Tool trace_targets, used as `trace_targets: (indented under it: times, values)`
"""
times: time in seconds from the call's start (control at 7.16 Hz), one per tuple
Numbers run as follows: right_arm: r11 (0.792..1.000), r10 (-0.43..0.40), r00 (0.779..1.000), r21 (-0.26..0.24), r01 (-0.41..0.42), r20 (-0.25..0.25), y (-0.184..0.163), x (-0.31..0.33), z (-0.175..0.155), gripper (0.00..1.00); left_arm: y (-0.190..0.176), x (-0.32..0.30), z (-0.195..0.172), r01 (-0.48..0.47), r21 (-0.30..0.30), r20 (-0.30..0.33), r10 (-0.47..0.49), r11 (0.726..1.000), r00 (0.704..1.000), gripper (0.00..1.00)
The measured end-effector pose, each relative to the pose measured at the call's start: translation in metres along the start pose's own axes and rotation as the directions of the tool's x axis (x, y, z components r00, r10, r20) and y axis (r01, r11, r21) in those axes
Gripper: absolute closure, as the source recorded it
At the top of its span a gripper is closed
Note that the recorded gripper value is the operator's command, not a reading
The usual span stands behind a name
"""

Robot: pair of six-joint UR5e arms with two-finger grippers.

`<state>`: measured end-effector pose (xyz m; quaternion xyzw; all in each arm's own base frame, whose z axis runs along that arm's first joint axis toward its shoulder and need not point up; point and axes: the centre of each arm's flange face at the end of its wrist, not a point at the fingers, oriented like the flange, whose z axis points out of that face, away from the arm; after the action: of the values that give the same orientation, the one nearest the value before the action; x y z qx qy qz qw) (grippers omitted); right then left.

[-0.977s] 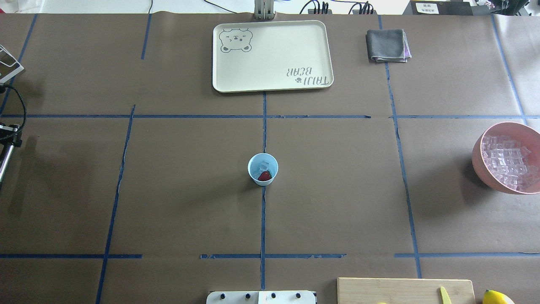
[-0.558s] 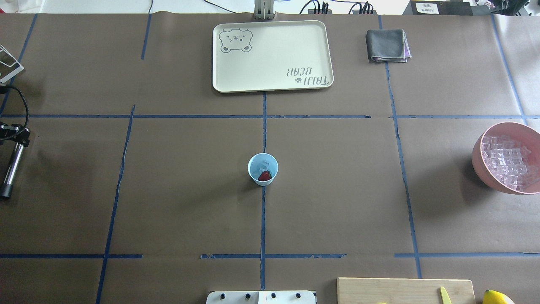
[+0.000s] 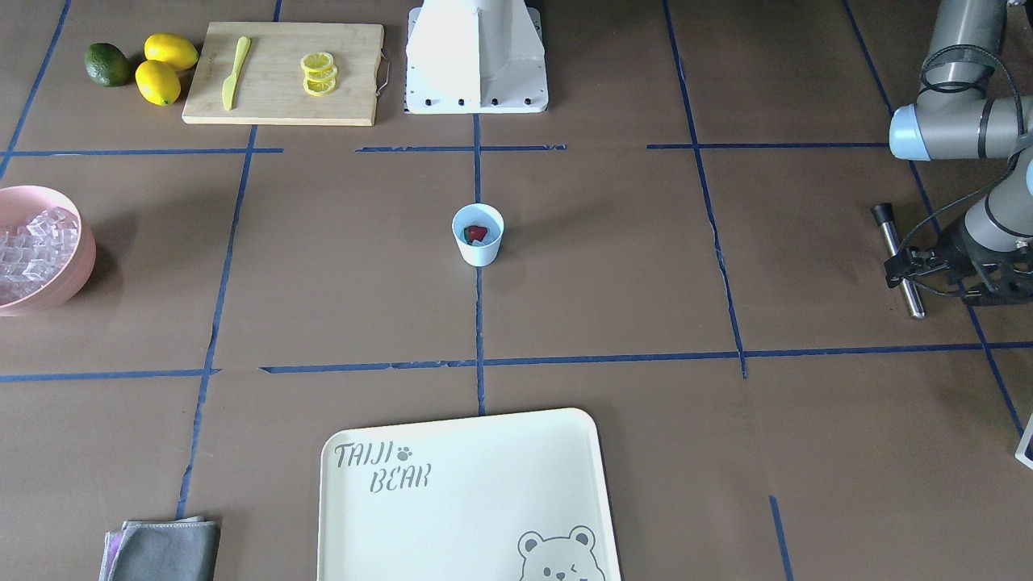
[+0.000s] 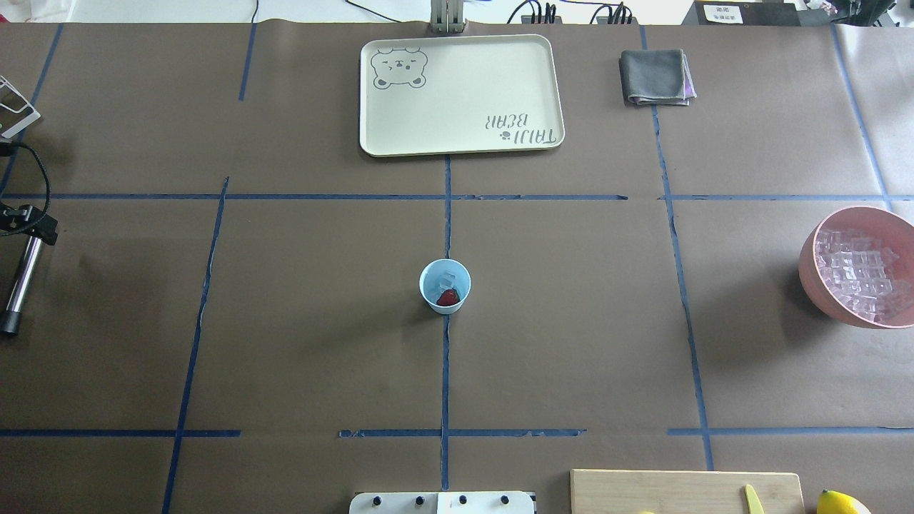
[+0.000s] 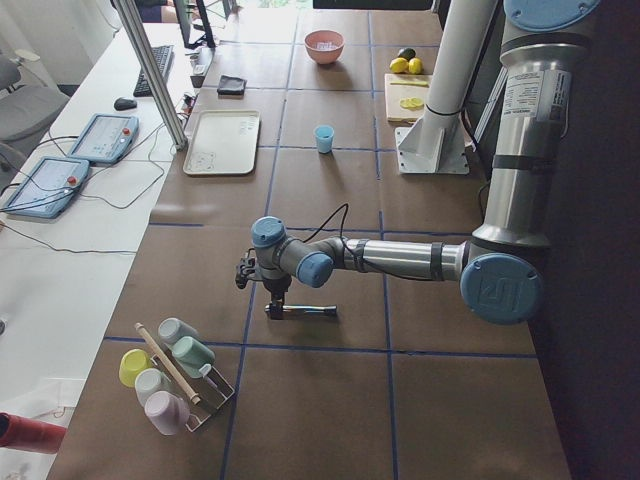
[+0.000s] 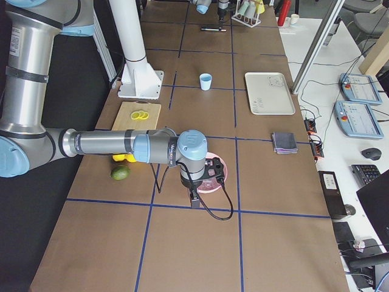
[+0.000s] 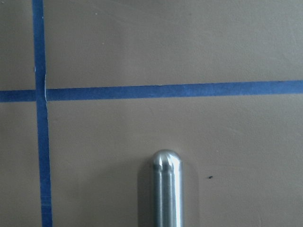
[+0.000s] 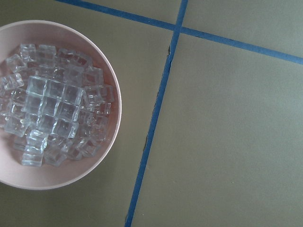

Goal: Mash ice and strawberries in cup

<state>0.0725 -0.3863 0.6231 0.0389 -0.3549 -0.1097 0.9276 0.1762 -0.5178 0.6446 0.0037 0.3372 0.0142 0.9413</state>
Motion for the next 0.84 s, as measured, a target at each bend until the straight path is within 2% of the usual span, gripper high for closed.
trace_targets:
  times: [0.28,0.56,0.7,0.84]
  values:
    - [1.000,0.000,1.000,0.000,0.000,0.000,0.000,0.000,0.000,0.01,-0.007,-0.024,-0.028,-0.063,-0.020,0.004,0.064,0.998,0.998,0.00]
    - [1.000,0.000,1.000,0.000,0.000,0.000,-0.001,0.000,0.000,0.01,-0.020,-0.103,-0.099,-0.121,-0.056,0.034,0.123,0.991,0.992,0.00]
    - [1.000,-0.001,1.000,0.001,0.001,0.000,-0.001,0.000,0.000,0.01,-0.014,-0.139,-0.133,-0.110,-0.059,0.010,0.110,0.992,0.994,0.00]
    - [1.000,-0.001,1.000,0.001,0.001,0.000,-0.001,0.000,0.000,0.01,-0.004,-0.160,-0.150,-0.082,-0.048,-0.048,0.080,0.995,0.996,0.00]
